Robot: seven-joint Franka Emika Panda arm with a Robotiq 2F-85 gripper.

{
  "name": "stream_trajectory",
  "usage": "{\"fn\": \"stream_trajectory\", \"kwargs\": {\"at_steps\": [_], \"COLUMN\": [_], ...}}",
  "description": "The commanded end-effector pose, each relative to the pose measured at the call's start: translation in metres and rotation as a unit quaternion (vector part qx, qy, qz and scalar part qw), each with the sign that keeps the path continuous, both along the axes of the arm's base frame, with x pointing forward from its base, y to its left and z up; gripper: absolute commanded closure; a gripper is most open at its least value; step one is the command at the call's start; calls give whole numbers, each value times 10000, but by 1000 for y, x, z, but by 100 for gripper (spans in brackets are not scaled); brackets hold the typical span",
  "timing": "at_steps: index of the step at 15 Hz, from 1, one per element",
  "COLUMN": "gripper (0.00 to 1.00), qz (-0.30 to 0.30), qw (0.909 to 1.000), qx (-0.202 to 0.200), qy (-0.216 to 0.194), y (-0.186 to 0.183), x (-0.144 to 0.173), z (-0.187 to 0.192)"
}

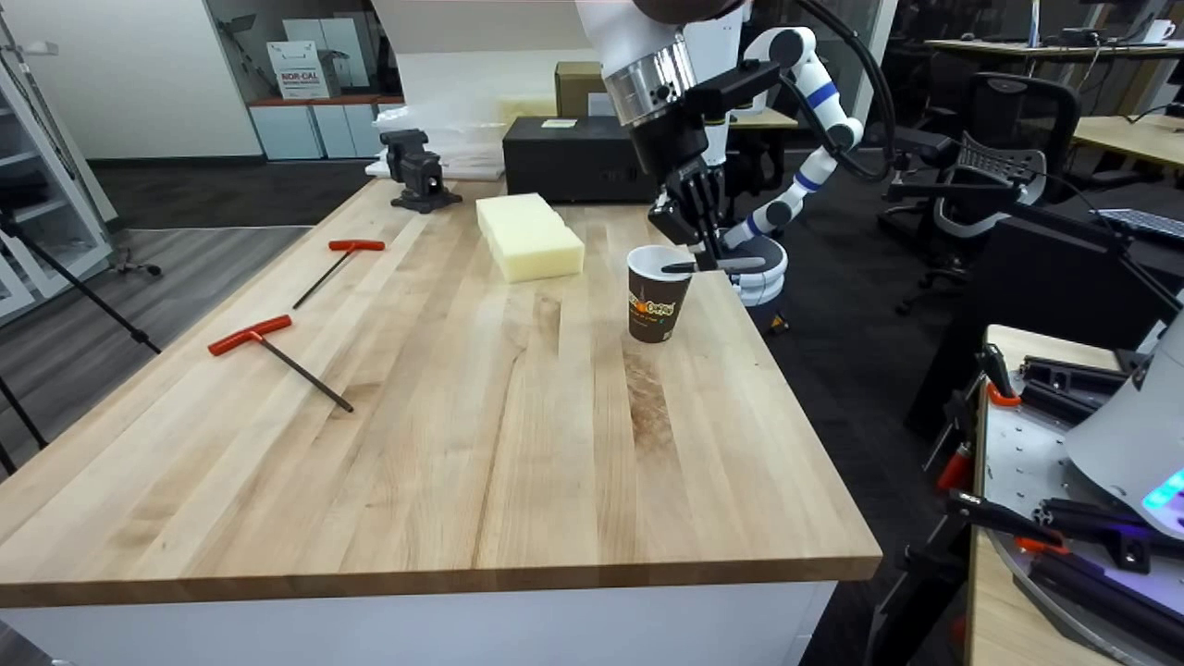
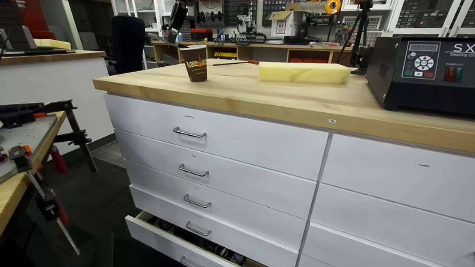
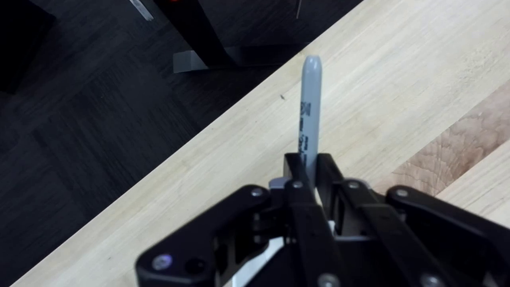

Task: Put the marker in the cup

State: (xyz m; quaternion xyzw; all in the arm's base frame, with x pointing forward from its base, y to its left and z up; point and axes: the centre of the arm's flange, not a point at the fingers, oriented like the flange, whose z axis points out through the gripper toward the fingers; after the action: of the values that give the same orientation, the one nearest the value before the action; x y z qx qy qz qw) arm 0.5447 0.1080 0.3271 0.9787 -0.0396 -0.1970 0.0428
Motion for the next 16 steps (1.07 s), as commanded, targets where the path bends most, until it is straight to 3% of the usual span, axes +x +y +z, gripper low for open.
{"fn": "stream_trajectory", "kwargs": {"at_steps": [1, 16], "gripper": [97, 97], "qz": [-21, -121], "qw": [10000, 9997], "qx": [-4, 26], "qy": [-80, -196], "y": [-2, -1], "x": [8, 45], "z": [3, -4]}}
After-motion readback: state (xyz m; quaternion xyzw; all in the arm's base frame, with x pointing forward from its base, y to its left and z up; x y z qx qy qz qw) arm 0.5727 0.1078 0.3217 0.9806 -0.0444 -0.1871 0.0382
